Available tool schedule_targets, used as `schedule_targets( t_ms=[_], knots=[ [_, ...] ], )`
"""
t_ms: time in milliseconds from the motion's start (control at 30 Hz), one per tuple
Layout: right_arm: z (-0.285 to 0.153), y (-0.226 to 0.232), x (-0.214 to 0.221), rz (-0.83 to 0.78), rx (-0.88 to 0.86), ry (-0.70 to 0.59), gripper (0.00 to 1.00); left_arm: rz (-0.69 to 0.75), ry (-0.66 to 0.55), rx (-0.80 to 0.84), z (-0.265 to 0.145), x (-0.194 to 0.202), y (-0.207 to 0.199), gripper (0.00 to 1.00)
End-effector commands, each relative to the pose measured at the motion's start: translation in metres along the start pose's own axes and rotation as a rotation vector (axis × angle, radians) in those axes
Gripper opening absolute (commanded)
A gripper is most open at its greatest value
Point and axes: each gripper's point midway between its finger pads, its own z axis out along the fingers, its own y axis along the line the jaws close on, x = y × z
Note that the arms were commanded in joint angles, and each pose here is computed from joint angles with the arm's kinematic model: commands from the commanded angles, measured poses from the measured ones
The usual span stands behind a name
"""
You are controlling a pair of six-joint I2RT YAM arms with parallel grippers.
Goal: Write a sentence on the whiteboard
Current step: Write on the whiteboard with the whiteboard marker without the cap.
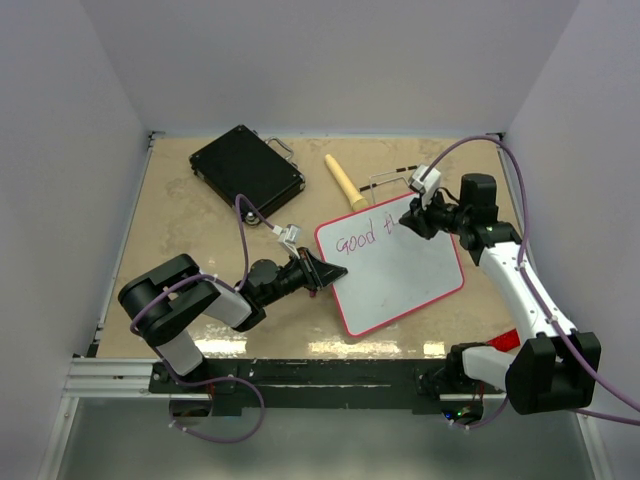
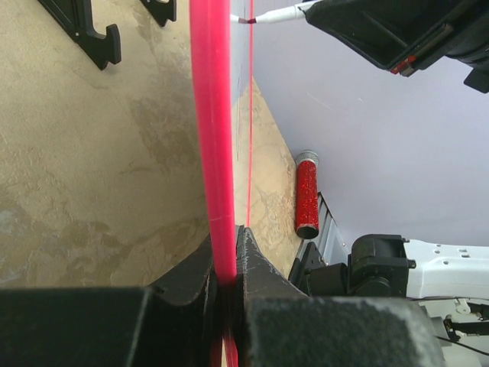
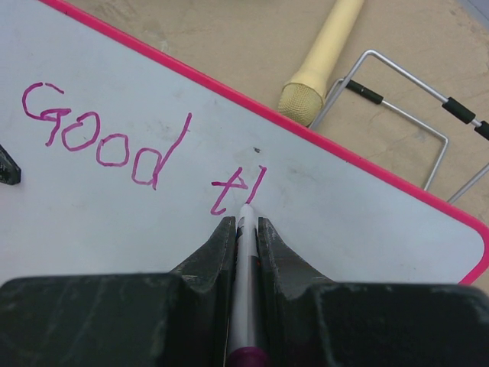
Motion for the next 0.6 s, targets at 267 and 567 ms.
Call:
schedule_targets(
  t_ms=[267,567],
  knots=[
    [-0.004,0.015,0.019,-0.005,-0.067,0.063,0.00,0.132,-0.096,0.194,-0.002,-0.027,-0.047,0.00],
    [0.000,-0.002,-0.010,-0.004,-0.009,-0.013,0.00,0.131,-0.092,0.192,-0.002,-0.026,-0.046,0.00]
  ],
)
